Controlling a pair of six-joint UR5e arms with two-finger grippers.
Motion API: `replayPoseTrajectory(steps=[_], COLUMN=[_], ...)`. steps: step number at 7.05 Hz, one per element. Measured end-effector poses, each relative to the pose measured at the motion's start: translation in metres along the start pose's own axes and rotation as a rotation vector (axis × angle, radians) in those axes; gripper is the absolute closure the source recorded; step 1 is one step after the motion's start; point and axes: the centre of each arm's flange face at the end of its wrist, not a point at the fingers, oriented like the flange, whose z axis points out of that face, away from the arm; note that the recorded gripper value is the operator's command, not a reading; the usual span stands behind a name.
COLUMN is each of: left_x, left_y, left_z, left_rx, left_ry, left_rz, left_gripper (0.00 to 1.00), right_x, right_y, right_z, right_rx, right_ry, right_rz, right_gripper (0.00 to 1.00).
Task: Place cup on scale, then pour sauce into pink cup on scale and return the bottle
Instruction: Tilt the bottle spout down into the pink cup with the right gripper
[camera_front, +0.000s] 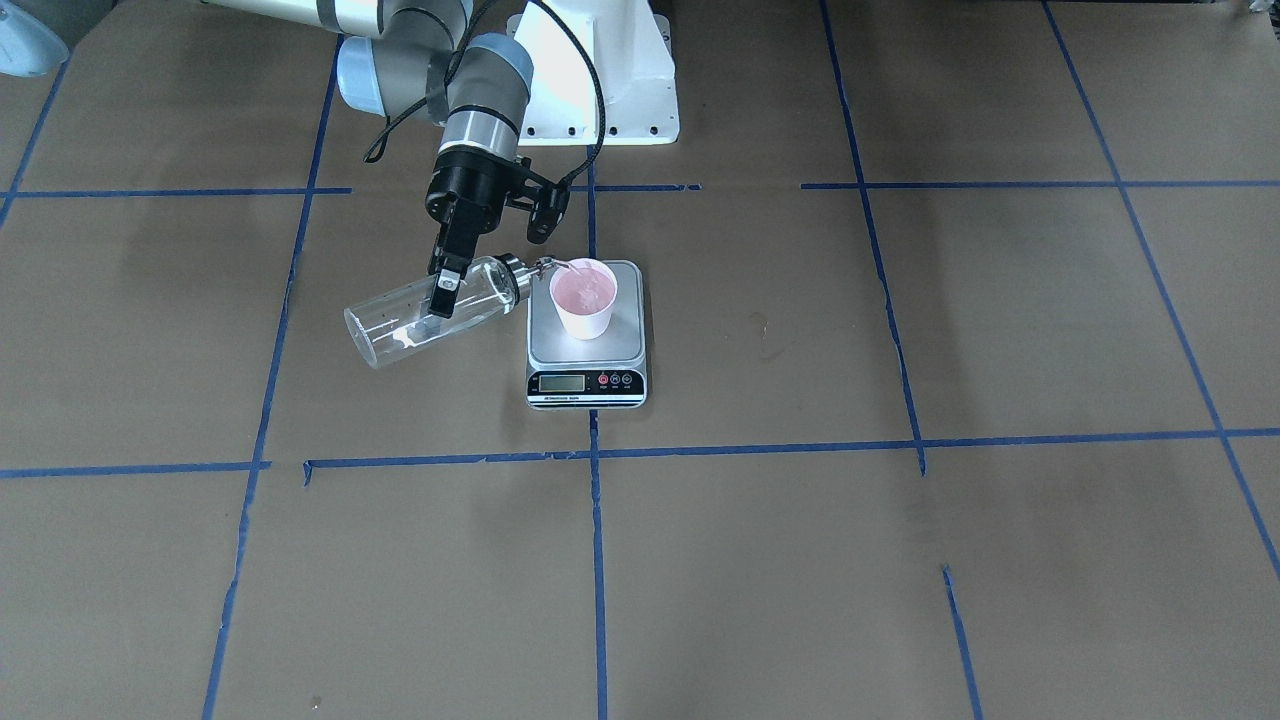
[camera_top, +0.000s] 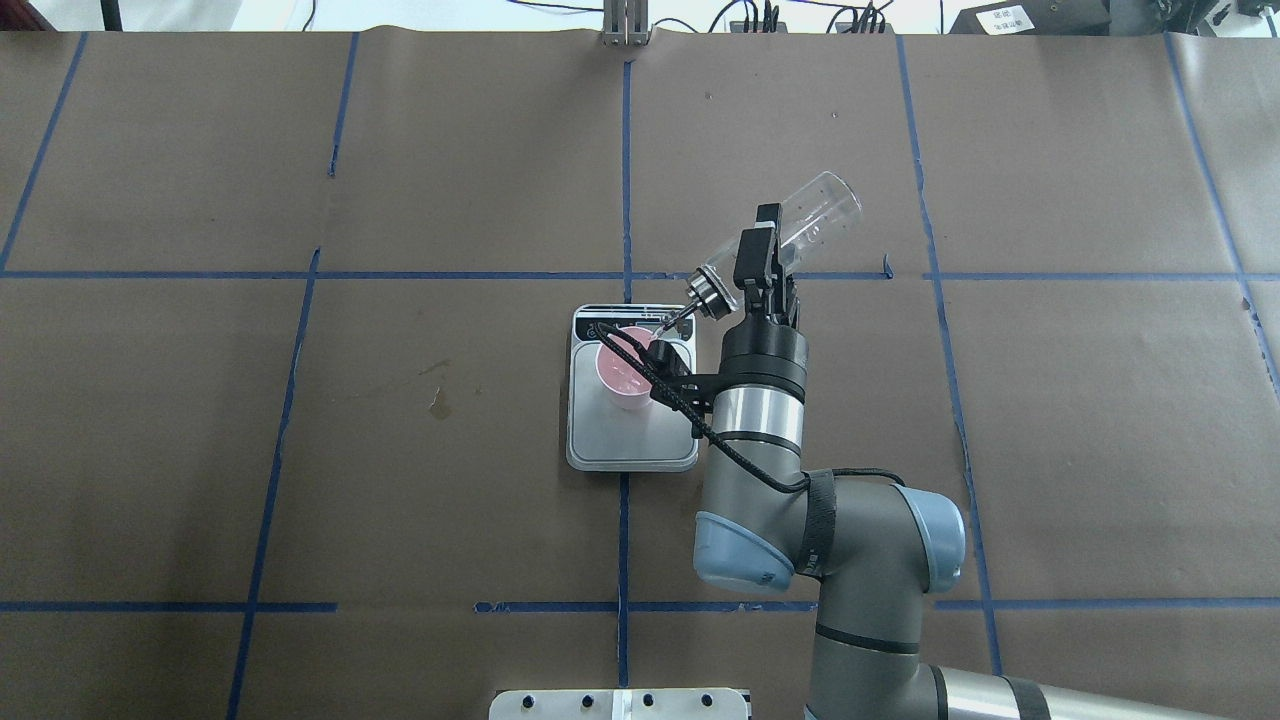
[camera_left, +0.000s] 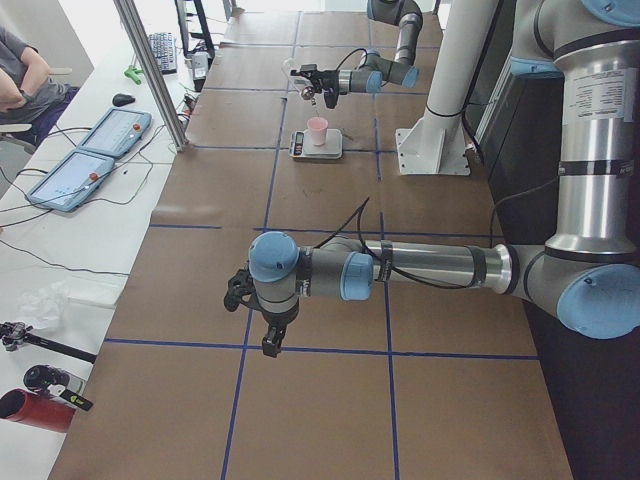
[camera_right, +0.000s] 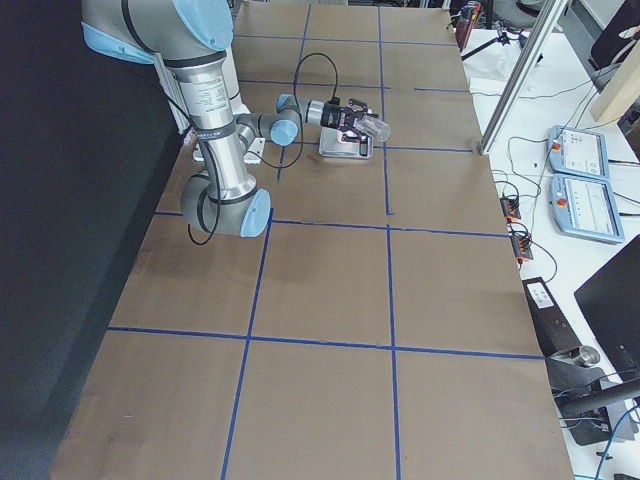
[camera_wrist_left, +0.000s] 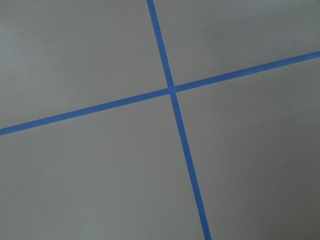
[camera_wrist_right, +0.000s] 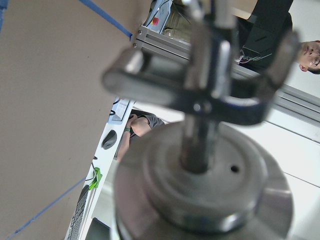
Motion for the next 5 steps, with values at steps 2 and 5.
replayPoseTrajectory(steps=[2, 5], left_x=[0.0002, 0.0016], left_y=[-0.0001, -0.0007], left_z=[-0.0006, -0.0023], left_rx=[0.001, 0.005], left_ry=[0.0, -0.001], left_rz=[0.001, 0.003], left_gripper=[0.0, 0.0], right_x=[0.001, 0.0075], right_y=[0.0, 0.0015], right_z=[-0.0007, -0.0038], right_rx=[0.004, 0.053], right_ry=[-0.001, -0.039], right_rz=[0.021, 0.176], right_gripper=[1.0, 1.0])
